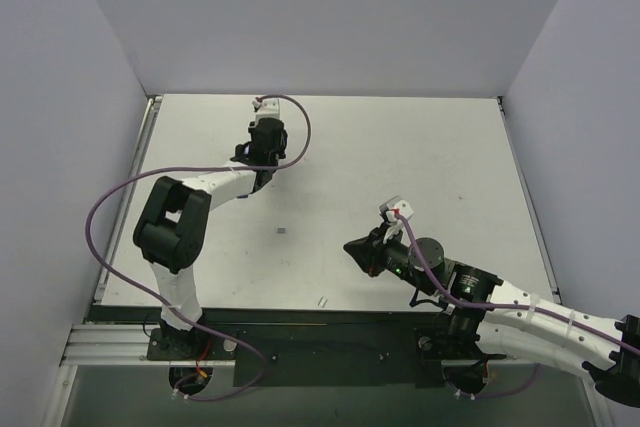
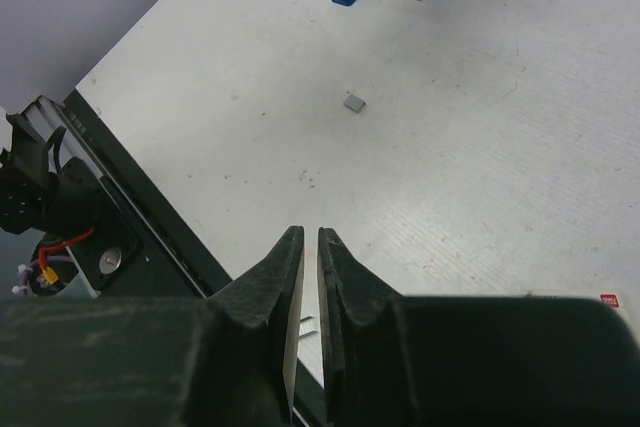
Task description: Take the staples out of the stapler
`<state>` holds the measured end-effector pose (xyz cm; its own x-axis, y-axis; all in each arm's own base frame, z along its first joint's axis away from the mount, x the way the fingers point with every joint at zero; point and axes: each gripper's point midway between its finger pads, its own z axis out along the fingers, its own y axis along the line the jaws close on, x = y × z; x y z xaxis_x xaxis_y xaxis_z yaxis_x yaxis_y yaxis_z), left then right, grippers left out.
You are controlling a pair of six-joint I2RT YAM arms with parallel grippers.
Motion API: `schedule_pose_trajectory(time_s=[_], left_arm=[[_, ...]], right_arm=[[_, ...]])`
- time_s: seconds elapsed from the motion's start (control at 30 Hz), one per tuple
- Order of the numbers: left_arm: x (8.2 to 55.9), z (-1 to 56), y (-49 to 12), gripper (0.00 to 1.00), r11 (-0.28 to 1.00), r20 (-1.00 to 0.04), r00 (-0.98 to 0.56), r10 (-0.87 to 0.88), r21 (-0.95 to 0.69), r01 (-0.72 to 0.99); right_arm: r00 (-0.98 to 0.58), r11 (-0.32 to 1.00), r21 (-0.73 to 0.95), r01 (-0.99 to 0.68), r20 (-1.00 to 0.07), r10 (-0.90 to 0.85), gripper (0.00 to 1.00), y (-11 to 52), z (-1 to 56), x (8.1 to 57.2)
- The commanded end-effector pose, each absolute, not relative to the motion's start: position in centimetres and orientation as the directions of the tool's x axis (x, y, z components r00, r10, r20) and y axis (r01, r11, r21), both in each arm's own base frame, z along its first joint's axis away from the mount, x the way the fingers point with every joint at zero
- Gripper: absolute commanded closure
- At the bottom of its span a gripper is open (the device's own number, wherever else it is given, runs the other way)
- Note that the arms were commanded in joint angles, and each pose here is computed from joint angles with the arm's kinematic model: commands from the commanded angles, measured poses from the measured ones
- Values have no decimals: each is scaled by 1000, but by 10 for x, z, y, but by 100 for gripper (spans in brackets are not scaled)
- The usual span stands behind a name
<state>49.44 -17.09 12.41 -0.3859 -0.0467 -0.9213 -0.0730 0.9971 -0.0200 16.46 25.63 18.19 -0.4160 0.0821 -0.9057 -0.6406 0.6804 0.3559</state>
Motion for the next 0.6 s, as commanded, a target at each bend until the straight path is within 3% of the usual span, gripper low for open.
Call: schedule_pose_trajectory(time_s=[0.0,0.23,0.33,0.47,0.57], left_arm=[[521,130,-165,100,994,-918,-386,-91,-63,-84],[535,100,-154,100,996,-886,-461,-53,-11,-94],[537,85,-151,91,995,-867,-496,-36,17,-101],[533,72,-147,70,995,-853,-522,-25,30,-97],[530,65,-145,63,995,-842,-539,-23,35,-98]], right_arm=[[-401,650,376,-661,-909,118,92,262,195,162],[-401,648,373,-664,-909,113,91,262,194,162],[-404,647,375,-664,-908,113,91,262,193,160],[-406,650,377,-660,-907,113,87,261,192,161],[-412,649,382,-658,-904,114,84,262,192,160]])
